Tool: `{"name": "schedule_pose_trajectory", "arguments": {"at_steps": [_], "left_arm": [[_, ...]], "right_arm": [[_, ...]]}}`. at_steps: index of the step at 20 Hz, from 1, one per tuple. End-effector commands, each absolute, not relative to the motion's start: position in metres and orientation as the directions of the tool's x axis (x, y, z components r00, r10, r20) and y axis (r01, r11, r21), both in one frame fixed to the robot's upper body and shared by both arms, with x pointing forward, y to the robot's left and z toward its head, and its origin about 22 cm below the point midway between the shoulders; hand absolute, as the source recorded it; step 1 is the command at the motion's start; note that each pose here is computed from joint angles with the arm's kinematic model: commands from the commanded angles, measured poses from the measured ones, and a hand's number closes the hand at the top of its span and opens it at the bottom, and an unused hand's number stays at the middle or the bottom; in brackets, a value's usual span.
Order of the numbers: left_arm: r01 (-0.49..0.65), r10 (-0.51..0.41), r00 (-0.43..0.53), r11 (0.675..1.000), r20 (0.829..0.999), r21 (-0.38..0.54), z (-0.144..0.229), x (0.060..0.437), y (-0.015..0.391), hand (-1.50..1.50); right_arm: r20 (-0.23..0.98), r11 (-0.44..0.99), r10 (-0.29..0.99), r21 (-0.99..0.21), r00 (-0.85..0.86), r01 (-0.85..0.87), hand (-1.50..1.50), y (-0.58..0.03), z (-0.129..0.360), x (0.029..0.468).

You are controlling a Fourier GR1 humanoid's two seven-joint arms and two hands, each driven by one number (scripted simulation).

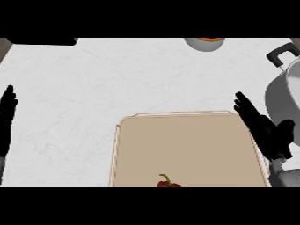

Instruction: Pick the bell pepper from the tray and place it in the pot

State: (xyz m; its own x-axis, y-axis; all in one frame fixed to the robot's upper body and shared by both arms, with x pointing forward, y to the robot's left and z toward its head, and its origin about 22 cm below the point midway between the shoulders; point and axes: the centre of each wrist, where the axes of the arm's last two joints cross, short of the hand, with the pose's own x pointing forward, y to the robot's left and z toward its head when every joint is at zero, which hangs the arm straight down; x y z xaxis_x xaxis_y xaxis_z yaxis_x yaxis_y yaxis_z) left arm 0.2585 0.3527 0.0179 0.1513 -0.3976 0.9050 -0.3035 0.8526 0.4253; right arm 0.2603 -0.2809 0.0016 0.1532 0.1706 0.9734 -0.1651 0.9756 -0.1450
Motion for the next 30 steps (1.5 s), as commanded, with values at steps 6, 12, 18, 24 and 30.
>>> {"name": "schedule_pose_trajectory", "arguments": {"at_steps": [6, 12, 18, 24, 30], "left_arm": [[-0.229, -0.176, -0.077, 0.961, 0.981, 0.154, 0.073, 0.295, 0.3, 0.0], [-0.174, -0.087, -0.021, 0.981, 0.996, 0.082, 0.069, 0.279, 0.288, 0.0], [-0.181, -0.087, -0.042, 0.98, 0.995, 0.078, 0.075, 0.283, 0.291, 0.0], [-0.179, -0.096, -0.032, 0.98, 0.995, 0.089, 0.071, 0.285, 0.29, 0.0], [-0.179, -0.106, -0.043, 0.979, 0.993, 0.097, 0.079, 0.288, 0.281, 0.0]], "right_arm": [[0.834, 0.887, 0.341, -0.438, -0.434, -0.145, 1.5, -0.223, 0.113, 0.285], [0.634, 0.759, 0.58, -0.649, -0.511, 0.056, -1.5, -0.246, 0.082, 0.24], [0.595, 0.735, 0.518, -0.677, -0.615, -0.037, -1.5, -0.204, 0.109, 0.176], [0.53, 0.485, 0.686, -0.844, -0.498, -0.23, -1.5, -0.195, 0.137, 0.163], [0.33, 0.19, 0.839, -0.923, -0.433, -0.334, -1.5, -0.165, 0.152, 0.149]]}}
